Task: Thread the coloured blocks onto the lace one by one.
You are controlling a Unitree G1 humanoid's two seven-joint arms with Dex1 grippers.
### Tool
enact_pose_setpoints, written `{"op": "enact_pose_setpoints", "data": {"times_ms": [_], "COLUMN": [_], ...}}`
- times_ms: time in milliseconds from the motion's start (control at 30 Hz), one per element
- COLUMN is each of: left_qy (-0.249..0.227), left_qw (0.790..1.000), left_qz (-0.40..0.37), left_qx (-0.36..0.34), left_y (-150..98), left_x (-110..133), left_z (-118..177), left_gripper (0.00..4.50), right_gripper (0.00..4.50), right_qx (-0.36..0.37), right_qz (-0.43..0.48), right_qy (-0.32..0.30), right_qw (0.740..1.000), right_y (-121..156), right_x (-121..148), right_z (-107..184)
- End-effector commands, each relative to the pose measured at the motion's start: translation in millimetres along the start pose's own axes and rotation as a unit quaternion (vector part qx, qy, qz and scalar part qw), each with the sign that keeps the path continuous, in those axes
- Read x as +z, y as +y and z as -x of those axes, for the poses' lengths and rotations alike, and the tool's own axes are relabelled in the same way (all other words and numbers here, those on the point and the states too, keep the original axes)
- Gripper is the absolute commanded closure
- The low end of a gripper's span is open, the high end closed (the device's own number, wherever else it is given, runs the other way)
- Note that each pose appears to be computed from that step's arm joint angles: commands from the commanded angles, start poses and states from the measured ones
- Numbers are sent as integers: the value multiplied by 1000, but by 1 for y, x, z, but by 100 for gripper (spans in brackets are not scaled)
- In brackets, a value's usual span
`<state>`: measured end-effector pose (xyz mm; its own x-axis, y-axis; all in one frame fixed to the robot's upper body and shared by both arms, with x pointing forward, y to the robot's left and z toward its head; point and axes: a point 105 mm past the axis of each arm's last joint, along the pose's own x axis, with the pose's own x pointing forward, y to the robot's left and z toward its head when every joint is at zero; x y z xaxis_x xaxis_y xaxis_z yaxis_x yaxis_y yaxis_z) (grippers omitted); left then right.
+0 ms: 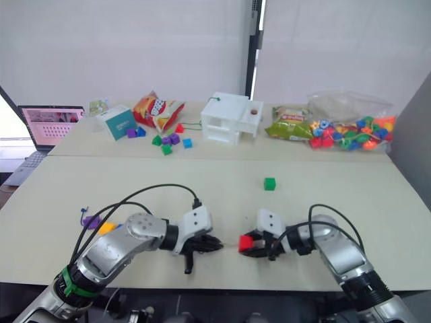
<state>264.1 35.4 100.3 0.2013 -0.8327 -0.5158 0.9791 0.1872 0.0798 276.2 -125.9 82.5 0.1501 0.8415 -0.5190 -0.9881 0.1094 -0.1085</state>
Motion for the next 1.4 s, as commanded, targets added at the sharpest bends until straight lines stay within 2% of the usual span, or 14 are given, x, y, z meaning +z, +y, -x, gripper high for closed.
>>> {"op": "enact_pose_setpoints", "data": {"times_ms": [33, 433, 900, 1167, 1333, 1400], "left_qy": [-10, -6, -41, -23, -27, -34], "left_qw": [1000, 1000, 994, 995, 993, 993], "left_qz": [-20, -30, -86, -79, -94, -86], "left_qx": [6, 1, -53, -49, -70, -71], "left_y": [2, 2, -15, -10, -17, -15], "left_x": [9, 12, 43, 29, 25, 25], "left_z": [0, -9, -44, -44, -56, -50], "left_gripper": [450, 450, 450, 450, 450, 380], "right_gripper": [331, 331, 331, 331, 331, 331], "right_qx": [11, 12, 4, 5, 4, 4], "right_qz": [13, 25, 22, 28, 30, 29], "right_qy": [-1, -2, 7, 3, 6, 7], "right_qw": [1000, 1000, 1000, 1000, 1000, 1000], "right_y": [5, 4, 6, 8, 8, 9], "right_x": [5, 11, 12, 14, 14, 14], "right_z": [-1, -2, -3, -2, -2, -3]}}
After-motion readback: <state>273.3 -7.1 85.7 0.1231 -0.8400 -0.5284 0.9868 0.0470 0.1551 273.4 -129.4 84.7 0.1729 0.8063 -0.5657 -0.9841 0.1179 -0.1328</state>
